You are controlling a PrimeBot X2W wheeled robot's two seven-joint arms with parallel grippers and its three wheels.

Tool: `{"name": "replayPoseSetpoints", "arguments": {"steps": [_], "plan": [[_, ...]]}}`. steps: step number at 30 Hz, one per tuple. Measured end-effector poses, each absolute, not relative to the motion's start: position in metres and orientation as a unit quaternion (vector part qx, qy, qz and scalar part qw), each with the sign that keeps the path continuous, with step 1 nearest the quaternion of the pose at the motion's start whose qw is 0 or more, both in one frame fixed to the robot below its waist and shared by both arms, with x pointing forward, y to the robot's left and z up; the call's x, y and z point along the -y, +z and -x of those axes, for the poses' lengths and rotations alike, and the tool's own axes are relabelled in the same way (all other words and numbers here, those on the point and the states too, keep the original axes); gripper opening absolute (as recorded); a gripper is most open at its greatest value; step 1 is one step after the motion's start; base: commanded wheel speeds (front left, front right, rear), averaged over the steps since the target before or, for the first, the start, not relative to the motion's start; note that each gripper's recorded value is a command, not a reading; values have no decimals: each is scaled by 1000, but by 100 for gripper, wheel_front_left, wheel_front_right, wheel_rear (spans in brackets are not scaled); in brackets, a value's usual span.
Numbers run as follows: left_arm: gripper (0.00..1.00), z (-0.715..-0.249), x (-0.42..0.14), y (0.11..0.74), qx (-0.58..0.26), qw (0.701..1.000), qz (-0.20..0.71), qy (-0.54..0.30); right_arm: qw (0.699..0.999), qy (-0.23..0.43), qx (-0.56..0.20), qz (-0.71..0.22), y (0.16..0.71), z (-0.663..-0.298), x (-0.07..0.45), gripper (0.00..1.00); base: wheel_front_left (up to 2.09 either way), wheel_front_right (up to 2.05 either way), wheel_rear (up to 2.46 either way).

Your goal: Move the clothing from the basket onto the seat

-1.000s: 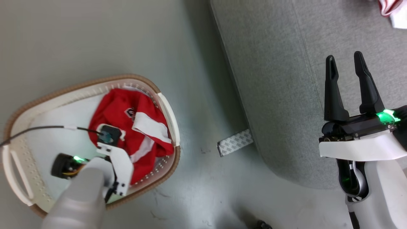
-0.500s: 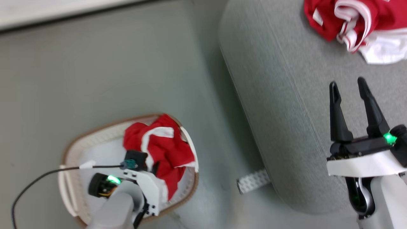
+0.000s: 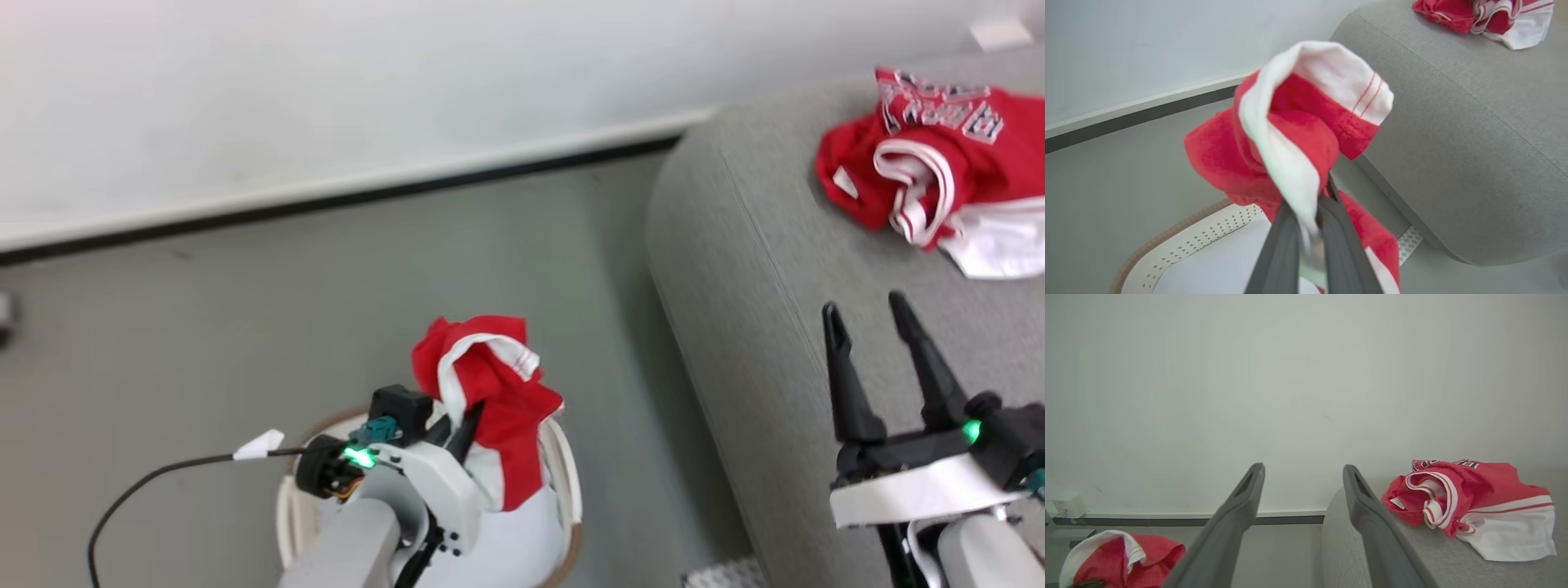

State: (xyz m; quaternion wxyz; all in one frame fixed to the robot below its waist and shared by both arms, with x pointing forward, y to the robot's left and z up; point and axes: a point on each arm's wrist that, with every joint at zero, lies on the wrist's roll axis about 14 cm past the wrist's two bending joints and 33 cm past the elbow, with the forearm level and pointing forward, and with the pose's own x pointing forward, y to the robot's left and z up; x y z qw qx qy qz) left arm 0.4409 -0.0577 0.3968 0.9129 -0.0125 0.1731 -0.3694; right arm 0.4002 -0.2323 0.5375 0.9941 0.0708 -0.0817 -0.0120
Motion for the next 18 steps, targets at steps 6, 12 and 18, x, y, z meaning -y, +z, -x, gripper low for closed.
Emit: {"name": "replayPoseSetpoints", "arguments": {"steps": [6, 12, 18], "plan": [[0, -443, 54, 462, -85, 926, 22, -366, 993, 20, 81, -86, 538, -389, 208, 100, 0, 0, 0], [0, -439, 42, 522, 2, 933, 26, -359, 990, 60, 84, -96, 542, -381, 180, 100, 0, 0, 0], [0, -432, 34, 571, 73, 931, 24, -356, 987, 97, 82, -102, 543, -375, 154, 100, 0, 0, 0]]}}
